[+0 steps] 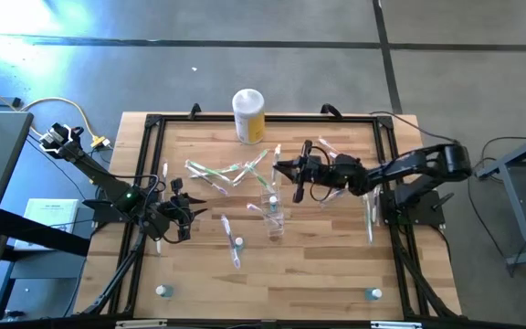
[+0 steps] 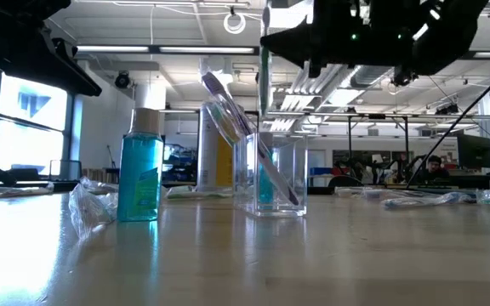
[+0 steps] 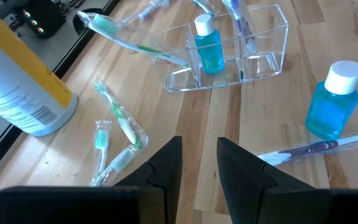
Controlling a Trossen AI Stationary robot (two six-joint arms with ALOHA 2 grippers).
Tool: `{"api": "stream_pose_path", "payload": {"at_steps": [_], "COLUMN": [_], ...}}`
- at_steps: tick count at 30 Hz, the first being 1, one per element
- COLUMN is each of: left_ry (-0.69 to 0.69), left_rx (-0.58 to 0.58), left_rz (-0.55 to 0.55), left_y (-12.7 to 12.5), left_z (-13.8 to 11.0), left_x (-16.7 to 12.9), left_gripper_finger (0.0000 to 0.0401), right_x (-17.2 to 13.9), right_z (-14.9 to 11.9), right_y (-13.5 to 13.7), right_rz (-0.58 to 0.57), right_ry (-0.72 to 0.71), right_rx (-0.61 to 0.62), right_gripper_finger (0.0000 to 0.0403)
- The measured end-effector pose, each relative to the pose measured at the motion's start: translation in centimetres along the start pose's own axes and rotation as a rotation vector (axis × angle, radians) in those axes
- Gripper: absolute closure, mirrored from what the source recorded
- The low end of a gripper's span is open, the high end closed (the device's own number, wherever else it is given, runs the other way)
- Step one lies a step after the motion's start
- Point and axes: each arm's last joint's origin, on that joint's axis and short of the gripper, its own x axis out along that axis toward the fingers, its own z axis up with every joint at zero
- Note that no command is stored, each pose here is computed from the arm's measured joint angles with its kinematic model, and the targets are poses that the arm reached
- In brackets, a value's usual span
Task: Pick & Place toothbrushing station
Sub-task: Put the green toothbrush into the transparent organizer
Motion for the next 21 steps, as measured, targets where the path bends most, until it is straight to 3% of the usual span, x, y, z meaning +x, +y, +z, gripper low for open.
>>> {"api": "stream_pose_path", "payload": {"at_steps": [7,21], "left_ry": [-0.006,-0.006], "left_rx": [0.000,0.000], "left_rz": [0.017,0.017], "left_y": [0.1,0.1], "left_z": [0.0,0.0], "left_x": [0.0,0.0], "left_gripper_finger": [0.0306,0.0306], "right_x": [0.7,0.7], "right_z": [-3.3,-4.9], "right_y": [-0.4,-0.7], "right_rz": [-0.042,-0.094], "right_ry": [0.035,0.163], "right_rx": [0.026,0.089], "right_gripper_finger": [0.0393,0.0391]}}
